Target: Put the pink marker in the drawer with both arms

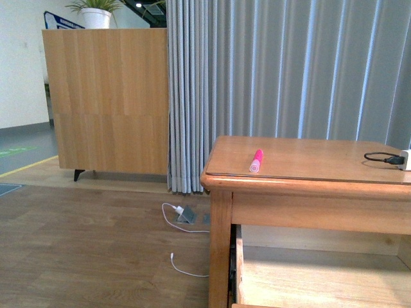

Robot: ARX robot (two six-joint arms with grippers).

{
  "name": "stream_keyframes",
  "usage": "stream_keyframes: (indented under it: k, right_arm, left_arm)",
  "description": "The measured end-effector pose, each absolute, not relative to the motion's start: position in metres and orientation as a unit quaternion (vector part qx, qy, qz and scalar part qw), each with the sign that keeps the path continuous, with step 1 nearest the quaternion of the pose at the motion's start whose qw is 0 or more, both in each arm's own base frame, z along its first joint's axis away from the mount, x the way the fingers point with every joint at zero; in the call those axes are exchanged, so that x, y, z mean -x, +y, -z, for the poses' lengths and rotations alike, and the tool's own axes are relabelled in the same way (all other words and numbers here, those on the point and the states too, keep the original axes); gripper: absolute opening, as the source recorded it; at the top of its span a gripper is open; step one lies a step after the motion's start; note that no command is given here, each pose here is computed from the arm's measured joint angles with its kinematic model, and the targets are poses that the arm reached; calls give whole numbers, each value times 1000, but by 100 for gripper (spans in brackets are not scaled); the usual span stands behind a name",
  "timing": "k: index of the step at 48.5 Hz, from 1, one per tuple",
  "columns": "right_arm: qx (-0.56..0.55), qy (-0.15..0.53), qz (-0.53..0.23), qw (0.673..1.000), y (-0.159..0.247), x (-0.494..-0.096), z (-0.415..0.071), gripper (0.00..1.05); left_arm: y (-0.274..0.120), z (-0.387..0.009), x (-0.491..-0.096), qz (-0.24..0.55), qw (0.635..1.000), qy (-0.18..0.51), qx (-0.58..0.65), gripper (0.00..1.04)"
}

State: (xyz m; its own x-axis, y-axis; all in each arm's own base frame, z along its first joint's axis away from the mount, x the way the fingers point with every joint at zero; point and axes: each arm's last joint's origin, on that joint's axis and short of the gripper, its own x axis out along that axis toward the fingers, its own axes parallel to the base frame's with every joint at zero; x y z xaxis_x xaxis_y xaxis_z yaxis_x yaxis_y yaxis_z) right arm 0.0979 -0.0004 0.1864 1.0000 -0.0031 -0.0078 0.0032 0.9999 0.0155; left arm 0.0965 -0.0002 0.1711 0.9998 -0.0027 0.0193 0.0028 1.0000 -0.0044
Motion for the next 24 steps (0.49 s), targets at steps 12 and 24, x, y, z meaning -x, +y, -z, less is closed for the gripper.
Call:
stream_keyframes:
  k: [12,24]
  right_arm:
    - [-3,3,2,1000,0,-98,-187,96]
    - [-3,3,2,1000,0,-98,-187,96]
  left_arm:
    - [0,-171,-97,1,1000,-10,2,99]
    - [0,-171,-97,-5,1000,-8,4,99]
